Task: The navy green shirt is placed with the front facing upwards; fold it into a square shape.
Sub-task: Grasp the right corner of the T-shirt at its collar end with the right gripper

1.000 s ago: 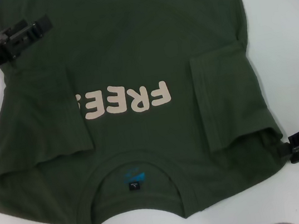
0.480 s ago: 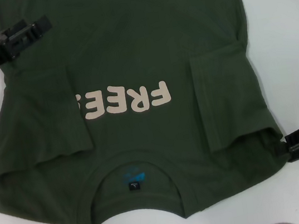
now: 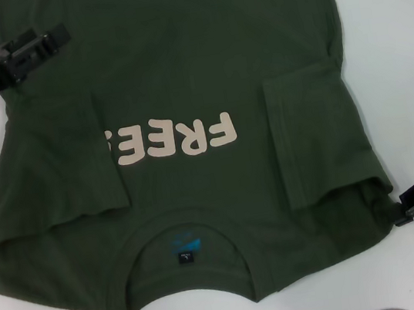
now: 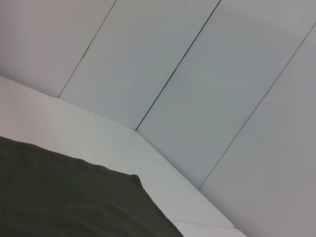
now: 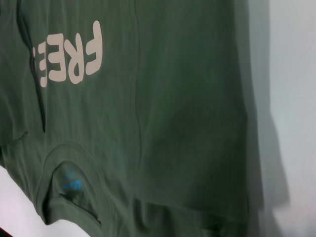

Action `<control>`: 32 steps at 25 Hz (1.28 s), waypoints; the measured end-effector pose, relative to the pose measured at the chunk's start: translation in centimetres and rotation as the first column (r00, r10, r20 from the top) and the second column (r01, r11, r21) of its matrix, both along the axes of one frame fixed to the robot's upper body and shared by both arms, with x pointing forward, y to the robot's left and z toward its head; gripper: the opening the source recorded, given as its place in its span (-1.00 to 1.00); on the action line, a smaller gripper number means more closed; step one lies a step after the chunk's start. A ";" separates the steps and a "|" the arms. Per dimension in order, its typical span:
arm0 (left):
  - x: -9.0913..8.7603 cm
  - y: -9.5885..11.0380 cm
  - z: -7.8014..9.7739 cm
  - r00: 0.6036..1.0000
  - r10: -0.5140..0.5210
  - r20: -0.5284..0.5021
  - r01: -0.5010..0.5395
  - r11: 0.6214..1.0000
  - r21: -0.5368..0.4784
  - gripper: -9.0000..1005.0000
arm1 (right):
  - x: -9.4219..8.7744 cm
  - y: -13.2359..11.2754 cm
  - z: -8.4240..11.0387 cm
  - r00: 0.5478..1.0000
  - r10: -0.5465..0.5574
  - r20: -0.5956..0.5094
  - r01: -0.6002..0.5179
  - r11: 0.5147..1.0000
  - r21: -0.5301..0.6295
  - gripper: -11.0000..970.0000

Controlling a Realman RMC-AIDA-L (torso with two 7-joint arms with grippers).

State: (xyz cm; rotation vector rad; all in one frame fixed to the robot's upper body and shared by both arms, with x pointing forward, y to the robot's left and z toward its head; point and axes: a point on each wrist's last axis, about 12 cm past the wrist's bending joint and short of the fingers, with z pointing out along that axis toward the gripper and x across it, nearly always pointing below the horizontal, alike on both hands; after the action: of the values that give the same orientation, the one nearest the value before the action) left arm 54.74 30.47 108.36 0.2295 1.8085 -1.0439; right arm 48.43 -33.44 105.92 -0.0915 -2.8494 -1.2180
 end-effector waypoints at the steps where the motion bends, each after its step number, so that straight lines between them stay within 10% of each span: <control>1: 0.0 0.0 0.0 1.000 0.000 0.000 0.000 1.000 0.000 0.81 | 0.0 0.0 0.0 1.000 -0.001 0.000 0.001 1.000 0.000 -0.54; 32: -0.2 0.1 -0.1 1.000 0.004 0.002 -0.004 1.000 -0.004 0.80 | -2.6 -2.9 -1.0 0.977 -0.150 0.150 0.140 0.987 0.074 -0.91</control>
State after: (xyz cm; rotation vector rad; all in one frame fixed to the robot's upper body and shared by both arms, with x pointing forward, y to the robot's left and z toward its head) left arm 54.57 30.61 108.31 0.2252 1.8042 -1.0439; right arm 45.87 -36.32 104.90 -0.2152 -2.9786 -1.4004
